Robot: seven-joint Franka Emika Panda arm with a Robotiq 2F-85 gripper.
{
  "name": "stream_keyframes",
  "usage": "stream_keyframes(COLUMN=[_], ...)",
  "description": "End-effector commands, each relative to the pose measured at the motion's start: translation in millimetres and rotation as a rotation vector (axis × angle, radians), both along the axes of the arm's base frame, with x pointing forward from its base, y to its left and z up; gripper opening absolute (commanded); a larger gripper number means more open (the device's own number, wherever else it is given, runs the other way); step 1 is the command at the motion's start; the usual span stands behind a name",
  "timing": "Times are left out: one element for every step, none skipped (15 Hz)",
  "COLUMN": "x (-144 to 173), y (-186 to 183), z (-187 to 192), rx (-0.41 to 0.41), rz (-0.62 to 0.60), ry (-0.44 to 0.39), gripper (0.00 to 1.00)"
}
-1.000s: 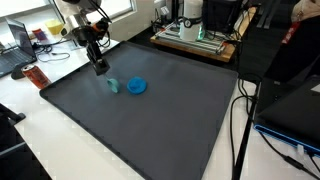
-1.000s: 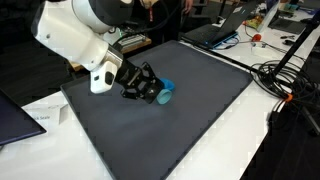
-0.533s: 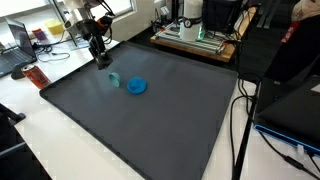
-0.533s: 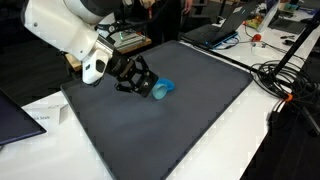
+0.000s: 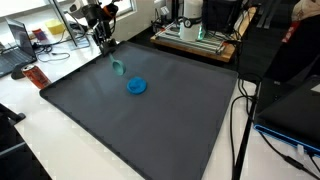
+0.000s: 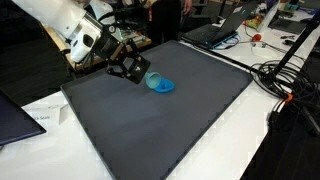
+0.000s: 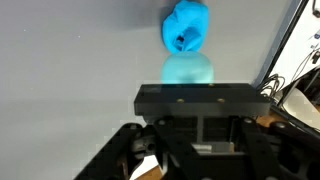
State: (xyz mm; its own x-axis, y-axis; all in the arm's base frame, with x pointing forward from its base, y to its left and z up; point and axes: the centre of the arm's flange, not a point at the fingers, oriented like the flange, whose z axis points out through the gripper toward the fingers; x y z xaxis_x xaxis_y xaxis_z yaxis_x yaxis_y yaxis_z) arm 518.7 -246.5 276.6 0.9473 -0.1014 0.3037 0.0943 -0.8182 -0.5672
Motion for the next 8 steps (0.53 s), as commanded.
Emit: stream_keyframes(x=[-29.9, -33.4, -36.1, -38.8, -40.7, -42.3, -44.0, -45.5], y=[24.1, 31.2, 38.2, 46.3, 53.7, 60.8, 67.4, 74.6], z=[27.3, 31.7, 35.8, 40.1, 44.1, 48.1, 52.2, 56.9], rx=[-0.014, -0.028, -0.035, -0.047, -0.055, -0.070, -0.079, -0.099], rz=[0.033, 0.043, 0.053, 0.065, 0.078, 0.081, 0.090, 0.093], ry=[-0.042, -0.046, -0.050, -0.052, -0.053, -0.052, -0.057, -0.059], gripper=[0.23, 0.23, 0.23, 0.23, 0.23, 0.23, 0.23, 0.23])
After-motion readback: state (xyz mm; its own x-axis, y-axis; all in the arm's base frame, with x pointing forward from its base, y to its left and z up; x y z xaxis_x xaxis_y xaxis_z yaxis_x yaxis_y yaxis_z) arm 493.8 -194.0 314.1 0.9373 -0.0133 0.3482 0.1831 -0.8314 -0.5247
